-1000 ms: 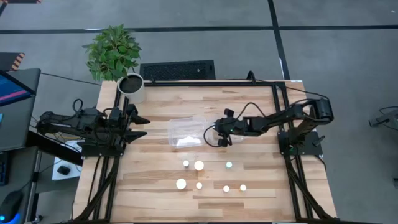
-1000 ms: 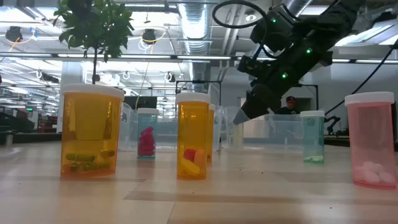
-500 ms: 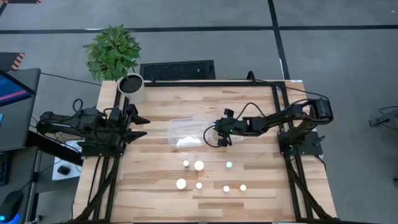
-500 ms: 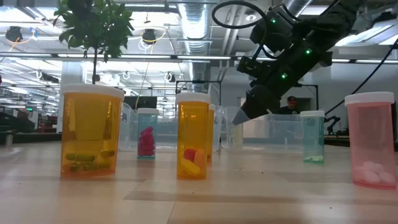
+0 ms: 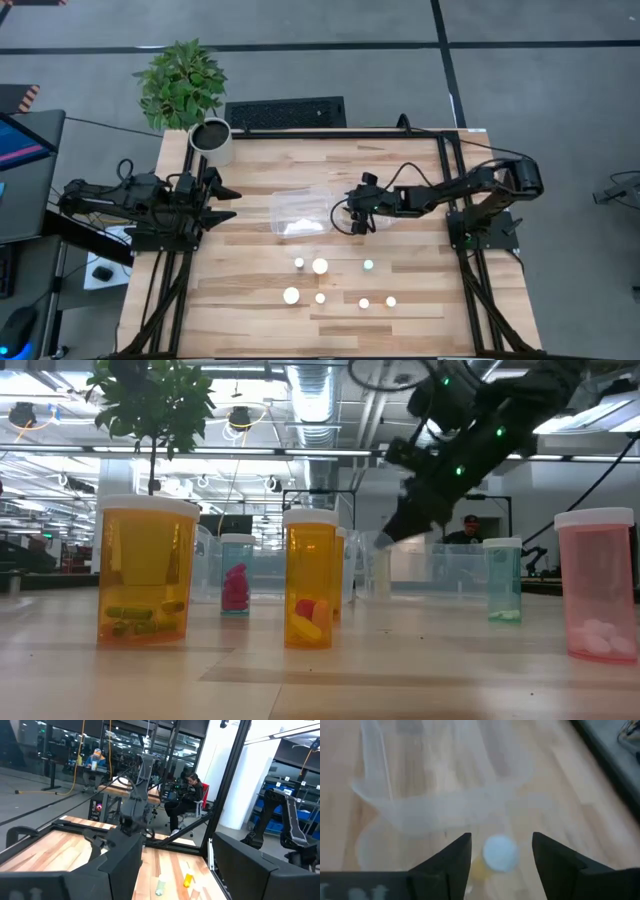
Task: Pick and place medicine bottles into bin by pill shape (circle, oval)
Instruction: Put the green pill bottle into the right transparent bin
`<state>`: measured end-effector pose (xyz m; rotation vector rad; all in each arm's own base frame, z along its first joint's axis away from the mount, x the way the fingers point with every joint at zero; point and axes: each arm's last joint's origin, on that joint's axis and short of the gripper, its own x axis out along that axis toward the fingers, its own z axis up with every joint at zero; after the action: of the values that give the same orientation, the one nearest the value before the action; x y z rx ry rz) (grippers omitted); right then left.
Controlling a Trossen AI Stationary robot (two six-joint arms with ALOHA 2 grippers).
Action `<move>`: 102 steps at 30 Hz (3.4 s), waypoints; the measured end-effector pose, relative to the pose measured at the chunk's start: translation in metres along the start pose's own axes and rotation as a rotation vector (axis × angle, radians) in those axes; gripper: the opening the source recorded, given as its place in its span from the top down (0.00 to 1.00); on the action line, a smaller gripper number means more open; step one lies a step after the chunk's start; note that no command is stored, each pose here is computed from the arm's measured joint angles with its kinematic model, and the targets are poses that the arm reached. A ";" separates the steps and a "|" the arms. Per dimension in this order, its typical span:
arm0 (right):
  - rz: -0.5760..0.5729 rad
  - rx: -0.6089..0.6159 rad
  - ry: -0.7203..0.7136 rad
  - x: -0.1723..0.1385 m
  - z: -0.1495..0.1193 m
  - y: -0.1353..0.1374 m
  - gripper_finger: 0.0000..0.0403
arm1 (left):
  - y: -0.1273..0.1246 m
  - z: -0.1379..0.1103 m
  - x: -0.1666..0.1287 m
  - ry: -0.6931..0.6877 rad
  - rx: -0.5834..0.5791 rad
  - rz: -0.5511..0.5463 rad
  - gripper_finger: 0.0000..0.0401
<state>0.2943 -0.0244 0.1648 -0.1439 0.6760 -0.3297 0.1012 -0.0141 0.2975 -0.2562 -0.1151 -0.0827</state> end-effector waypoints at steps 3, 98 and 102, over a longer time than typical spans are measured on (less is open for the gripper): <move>0.003 0.012 -0.037 -0.017 0.009 -0.006 0.47 | 0.000 0.000 0.000 0.000 0.000 0.000 0.41; 0.245 0.190 -0.349 -0.092 -0.060 0.103 0.70 | 0.000 -0.002 0.000 0.017 -0.007 0.005 0.41; 0.168 0.165 -0.396 -0.098 -0.045 0.078 0.71 | 0.001 -0.002 0.000 0.021 -0.007 0.006 0.41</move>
<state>0.2142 0.0814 0.1695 0.0072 0.2648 -0.1860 0.1014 -0.0141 0.2955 -0.2625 -0.0930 -0.0801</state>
